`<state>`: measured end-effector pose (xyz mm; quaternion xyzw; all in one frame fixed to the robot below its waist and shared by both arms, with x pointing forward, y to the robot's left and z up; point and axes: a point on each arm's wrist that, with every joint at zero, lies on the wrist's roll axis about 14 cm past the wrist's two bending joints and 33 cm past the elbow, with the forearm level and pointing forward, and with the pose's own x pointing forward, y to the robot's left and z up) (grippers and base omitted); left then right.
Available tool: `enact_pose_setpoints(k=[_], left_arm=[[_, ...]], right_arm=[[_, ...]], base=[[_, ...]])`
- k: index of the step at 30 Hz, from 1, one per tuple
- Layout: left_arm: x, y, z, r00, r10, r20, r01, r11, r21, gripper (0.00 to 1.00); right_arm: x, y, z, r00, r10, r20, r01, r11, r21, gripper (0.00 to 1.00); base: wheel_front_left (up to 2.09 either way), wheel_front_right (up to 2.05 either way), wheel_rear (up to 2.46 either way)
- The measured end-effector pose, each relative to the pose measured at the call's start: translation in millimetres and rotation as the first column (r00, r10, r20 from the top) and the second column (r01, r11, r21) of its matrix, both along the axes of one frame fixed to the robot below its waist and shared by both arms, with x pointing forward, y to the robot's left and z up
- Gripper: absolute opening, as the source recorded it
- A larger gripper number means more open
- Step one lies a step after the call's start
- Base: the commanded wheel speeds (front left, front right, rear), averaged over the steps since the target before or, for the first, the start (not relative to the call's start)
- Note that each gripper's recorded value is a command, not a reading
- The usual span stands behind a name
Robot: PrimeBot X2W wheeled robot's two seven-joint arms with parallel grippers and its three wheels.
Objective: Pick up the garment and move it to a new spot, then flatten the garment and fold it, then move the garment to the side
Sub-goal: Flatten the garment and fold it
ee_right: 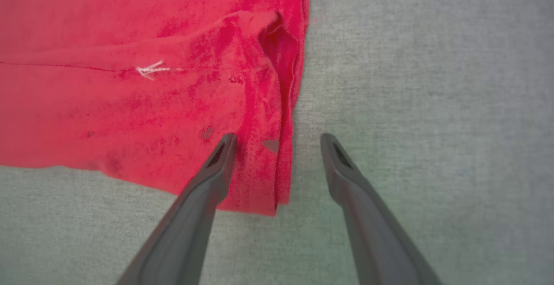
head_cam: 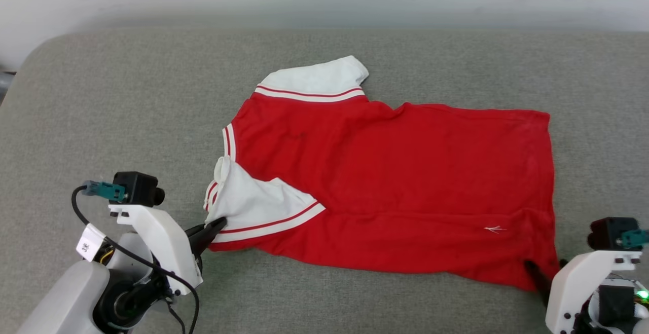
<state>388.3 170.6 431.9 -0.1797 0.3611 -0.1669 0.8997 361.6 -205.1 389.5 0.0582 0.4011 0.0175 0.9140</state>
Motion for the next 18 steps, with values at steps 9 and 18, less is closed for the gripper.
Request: enact_pose_setpoints(k=[9, 18], left_arm=[[0, -1, -11, 1.000, 0.016, -0.011, -0.016, 1.000, -0.017, 0.00], [-13, -2, -10, 0.999, 0.039, 0.014, -0.038, 0.999, -0.038, 0.00]], right_arm=[[0, 17, -29, 0.987, 0.064, -0.147, -0.060, 0.998, 0.036, 0.00], [5, 16, -7, 0.992, 0.096, -0.087, -0.094, 0.995, 0.024, 0.00]], base=[[0.00, 0.00, 0.00], [0.00, 0.00, 0.00]])
